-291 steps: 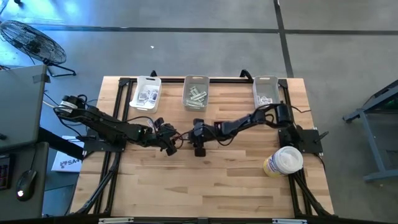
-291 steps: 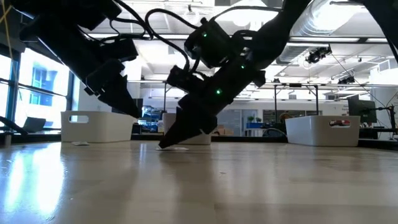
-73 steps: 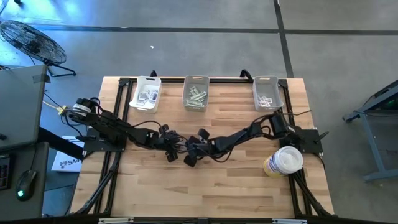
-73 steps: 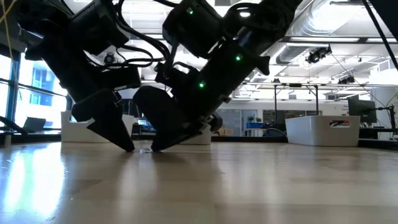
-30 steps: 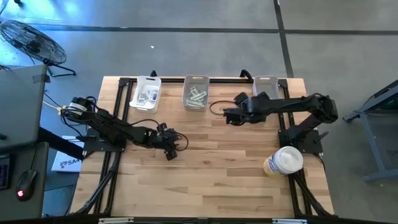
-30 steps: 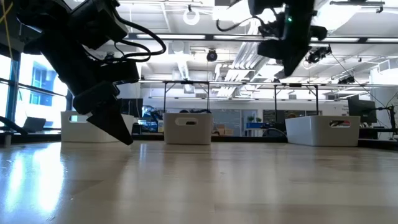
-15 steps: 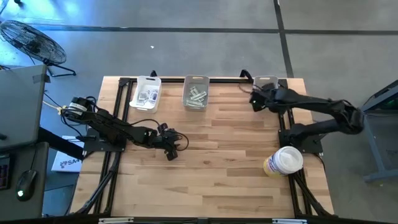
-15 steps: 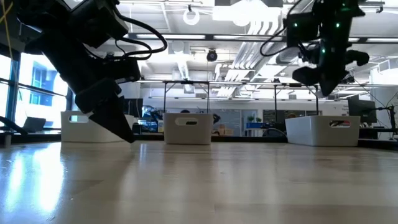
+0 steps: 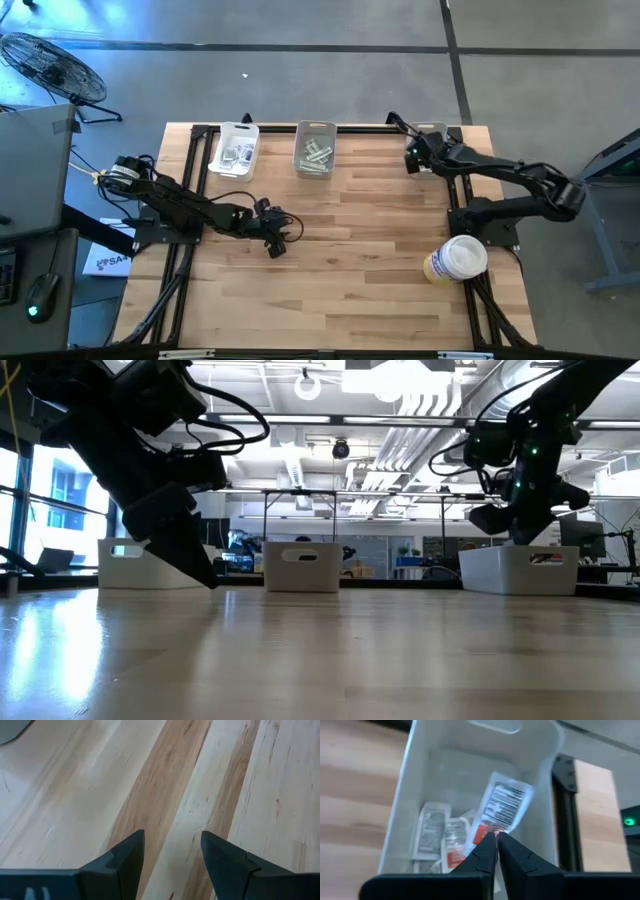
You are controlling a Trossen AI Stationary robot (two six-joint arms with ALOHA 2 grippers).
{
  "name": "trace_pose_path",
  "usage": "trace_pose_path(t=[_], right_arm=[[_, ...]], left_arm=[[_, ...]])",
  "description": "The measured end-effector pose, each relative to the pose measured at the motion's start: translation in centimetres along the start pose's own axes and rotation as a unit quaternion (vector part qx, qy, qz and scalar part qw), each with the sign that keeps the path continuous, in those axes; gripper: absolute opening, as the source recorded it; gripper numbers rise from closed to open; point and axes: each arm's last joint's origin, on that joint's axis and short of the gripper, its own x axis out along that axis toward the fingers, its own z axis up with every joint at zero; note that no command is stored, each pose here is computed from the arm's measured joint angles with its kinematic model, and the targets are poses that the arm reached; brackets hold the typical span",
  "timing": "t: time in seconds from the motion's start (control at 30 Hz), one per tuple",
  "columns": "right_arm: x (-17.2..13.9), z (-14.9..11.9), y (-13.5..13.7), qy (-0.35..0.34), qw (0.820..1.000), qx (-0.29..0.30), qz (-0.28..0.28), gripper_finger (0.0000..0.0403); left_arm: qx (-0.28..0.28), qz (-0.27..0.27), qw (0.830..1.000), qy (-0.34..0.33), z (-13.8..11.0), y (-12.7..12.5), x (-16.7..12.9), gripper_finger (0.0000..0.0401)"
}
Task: Pick & Place First Aid Supplies
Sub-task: Put the orange pad into the right gray bin, then return to Home Position
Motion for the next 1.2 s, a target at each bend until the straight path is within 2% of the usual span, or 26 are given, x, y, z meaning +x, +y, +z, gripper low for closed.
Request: trace_pose_path(t=[0.17, 0.37, 0.53, 0.7, 0.77, 0.87, 1.07, 1.2], right_arm=[[0.2, 0.1, -0.1, 0.026, 0.999, -0.011, 0.035, 0.0055], [-0.8, 0.2, -0.8, 0.016, 0.998, -0.017, 0.057, 0.0102], [-3.5, 0.1, -1.7, -0.020, 0.990, -0.034, 0.138, 0.0097], [-6.7, -1.4, -2.0, -0.092, 0.968, -0.041, 0.231, 0.0068], [-7.6, -2.3, -1.6, -0.125, 0.950, -0.044, 0.284, 0.0056], [-8.2, -4.1, -0.6, -0.170, 0.913, -0.059, 0.365, 0.0037], [-9.4, -7.0, 0.5, -0.221, 0.820, -0.138, 0.510, 0.0003], [-10.2, -8.3, 0.5, -0.241, 0.770, -0.156, 0.570, 0.0006]], left_arm=[[0.013, -0.011, 1.000, -0.023, 0.5, -0.2, 0.0, 0.0192], [0.041, -0.048, 0.997, -0.045, 1.0, -0.7, -0.1, 0.0192], [0.058, -0.063, 0.995, -0.058, 1.3, -0.9, -0.1, 0.0192], [0.060, -0.064, 0.994, -0.061, 1.4, -0.9, -0.1, 0.0192], [0.059, -0.064, 0.994, -0.064, 1.4, -0.9, -0.1, 0.0192], [0.062, -0.068, 0.993, -0.076, 1.7, -1.0, -0.2, 0.0192], [0.064, -0.070, 0.992, -0.084, 1.8, -1.0, -0.2, 0.0192], [0.064, -0.072, 0.992, -0.084, 1.8, -1.1, -0.2, 0.0192]])
